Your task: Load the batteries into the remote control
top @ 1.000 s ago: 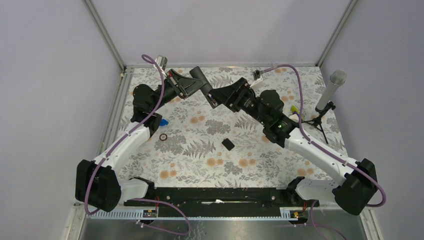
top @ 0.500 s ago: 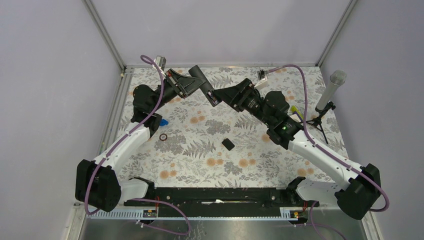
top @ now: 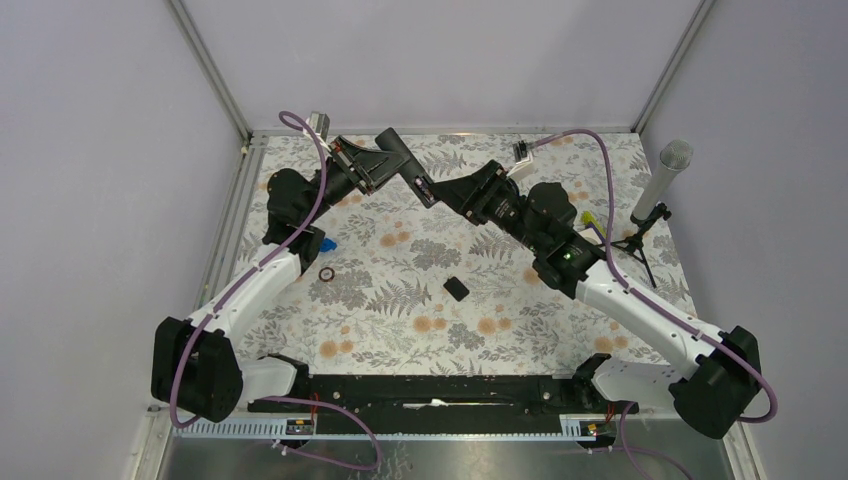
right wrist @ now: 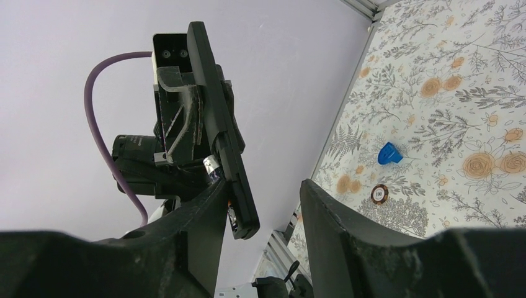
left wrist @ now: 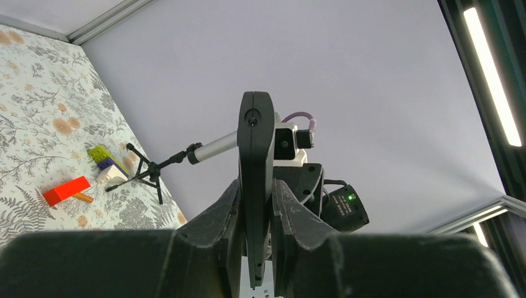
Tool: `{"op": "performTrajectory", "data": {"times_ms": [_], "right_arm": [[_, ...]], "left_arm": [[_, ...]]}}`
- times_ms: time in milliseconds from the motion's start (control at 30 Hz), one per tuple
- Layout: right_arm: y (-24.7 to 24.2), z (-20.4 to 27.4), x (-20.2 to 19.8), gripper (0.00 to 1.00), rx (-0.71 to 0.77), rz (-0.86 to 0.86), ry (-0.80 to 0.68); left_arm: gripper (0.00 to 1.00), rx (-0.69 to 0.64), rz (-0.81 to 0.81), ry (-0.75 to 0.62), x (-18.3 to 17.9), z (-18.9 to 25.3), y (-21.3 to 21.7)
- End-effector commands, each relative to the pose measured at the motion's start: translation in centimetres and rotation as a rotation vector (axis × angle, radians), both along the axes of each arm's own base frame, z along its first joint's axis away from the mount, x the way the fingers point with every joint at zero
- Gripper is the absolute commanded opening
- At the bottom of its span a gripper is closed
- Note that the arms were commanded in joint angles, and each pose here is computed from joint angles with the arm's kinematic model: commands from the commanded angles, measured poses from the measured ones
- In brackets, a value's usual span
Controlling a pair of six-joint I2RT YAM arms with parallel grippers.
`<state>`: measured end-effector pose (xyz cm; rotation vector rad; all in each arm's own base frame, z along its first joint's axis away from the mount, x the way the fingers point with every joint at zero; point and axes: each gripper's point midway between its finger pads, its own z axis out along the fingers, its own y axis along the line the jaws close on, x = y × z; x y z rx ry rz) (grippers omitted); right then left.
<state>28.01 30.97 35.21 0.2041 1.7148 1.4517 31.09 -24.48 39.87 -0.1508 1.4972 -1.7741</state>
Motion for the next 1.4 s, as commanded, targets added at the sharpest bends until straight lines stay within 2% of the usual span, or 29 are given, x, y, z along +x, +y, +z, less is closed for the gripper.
{"op": "performTrajectory", "data": {"times_ms": [0, 567, 800, 1100, 1300, 1367], "right_arm": [[0.1, 0.0, 0.3, 0.53, 0.006, -0.002, -0.001], [-0.1, -0.4, 0.5, 0.5, -0.006, -0.014, -0.002], [-0.8, 1.7, 0.6, 0.68, 0.029, -0.046, 0.001], [-1.2, 2.8, 0.6, 0.79, 0.075, -0.066, 0.008], [0.4, 2.9, 0.7, 0.97, 0.057, 0.0, -0.006], [1.1, 2.8, 0.8, 0.99, 0.055, 0.031, -0.007]], "left_arm": [[0.0, -0.042, 0.026, -0.062, 0.0, 1.8, 0.4], [0.0, -0.028, 0.025, -0.059, 0.2, 1.2, 0.3], [0.0, -0.014, 0.037, -0.068, 0.0, 1.0, 0.4], [0.0, -0.019, 0.048, -0.072, 0.1, 0.9, 0.5], [0.0, -0.023, 0.048, -0.079, 0.0, 1.0, 0.6], [0.0, -0.024, 0.048, -0.082, 0.0, 1.1, 0.6]]}}
